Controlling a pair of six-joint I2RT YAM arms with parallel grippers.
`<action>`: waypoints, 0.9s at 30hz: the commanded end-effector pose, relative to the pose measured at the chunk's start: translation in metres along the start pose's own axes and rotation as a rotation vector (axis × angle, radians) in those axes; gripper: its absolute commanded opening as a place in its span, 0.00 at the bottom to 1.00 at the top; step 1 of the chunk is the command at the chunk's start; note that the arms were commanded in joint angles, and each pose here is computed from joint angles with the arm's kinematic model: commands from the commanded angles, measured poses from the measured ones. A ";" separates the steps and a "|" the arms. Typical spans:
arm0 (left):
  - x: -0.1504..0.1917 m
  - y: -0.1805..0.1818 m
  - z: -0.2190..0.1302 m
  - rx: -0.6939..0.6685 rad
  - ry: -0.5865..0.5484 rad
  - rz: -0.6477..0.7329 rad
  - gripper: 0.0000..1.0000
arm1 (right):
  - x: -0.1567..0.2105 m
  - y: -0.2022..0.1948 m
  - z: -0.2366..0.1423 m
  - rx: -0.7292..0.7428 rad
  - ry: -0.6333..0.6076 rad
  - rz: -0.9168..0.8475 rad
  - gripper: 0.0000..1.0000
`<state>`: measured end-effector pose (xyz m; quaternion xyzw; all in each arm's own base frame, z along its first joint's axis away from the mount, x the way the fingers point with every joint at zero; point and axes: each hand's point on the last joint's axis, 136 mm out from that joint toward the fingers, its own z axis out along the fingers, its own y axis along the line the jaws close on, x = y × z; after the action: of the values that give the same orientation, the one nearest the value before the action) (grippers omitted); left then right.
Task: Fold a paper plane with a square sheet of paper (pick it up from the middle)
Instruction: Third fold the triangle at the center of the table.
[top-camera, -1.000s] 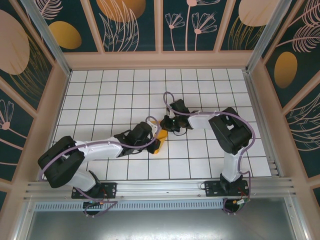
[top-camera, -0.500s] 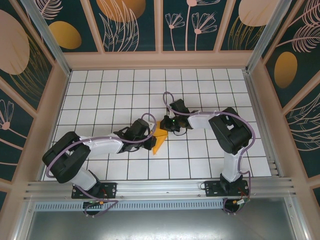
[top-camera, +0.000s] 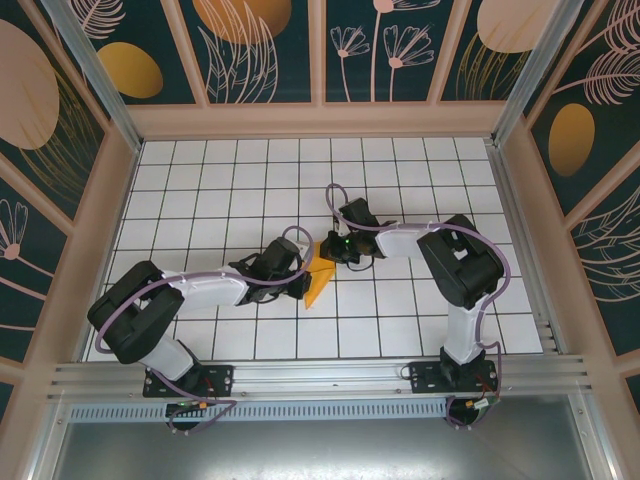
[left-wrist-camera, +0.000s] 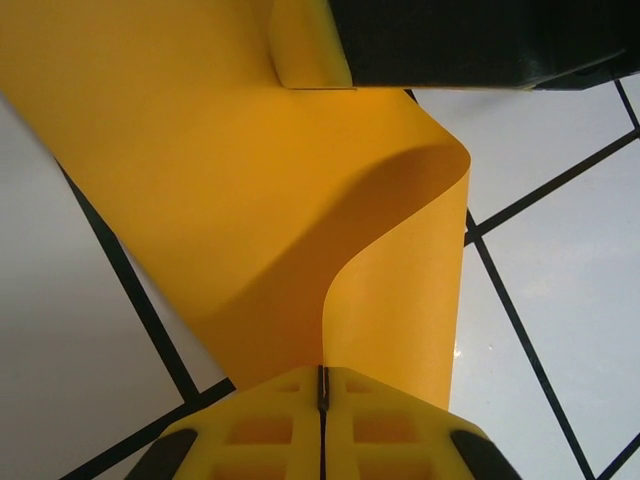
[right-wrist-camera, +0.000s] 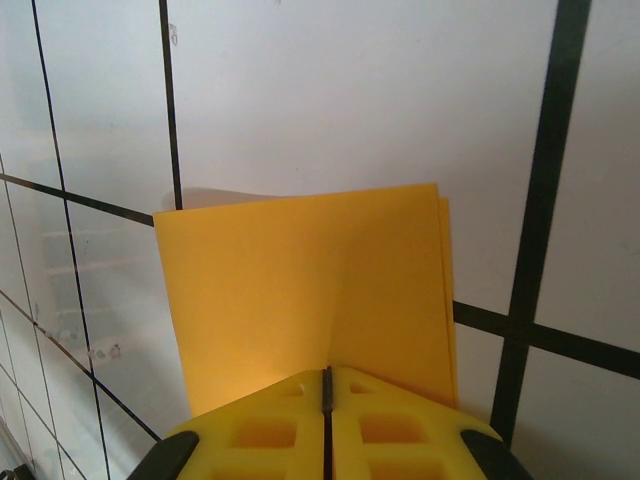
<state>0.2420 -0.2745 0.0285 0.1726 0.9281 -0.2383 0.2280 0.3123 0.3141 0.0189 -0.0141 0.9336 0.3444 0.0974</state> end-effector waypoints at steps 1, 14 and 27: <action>-0.006 0.003 0.002 -0.020 -0.001 -0.001 0.07 | 0.010 -0.012 0.005 0.055 0.028 0.010 0.10; -0.003 0.009 0.007 -0.052 0.013 -0.004 0.07 | 0.010 -0.012 0.006 0.057 0.029 0.012 0.11; -0.004 0.011 0.004 -0.064 0.006 -0.010 0.07 | 0.011 -0.013 0.008 0.063 0.031 0.015 0.11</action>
<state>0.2452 -0.2701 0.0192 0.1678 0.9360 -0.2158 0.2220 0.3122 0.3144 0.0189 -0.0144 0.9338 0.3437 0.0983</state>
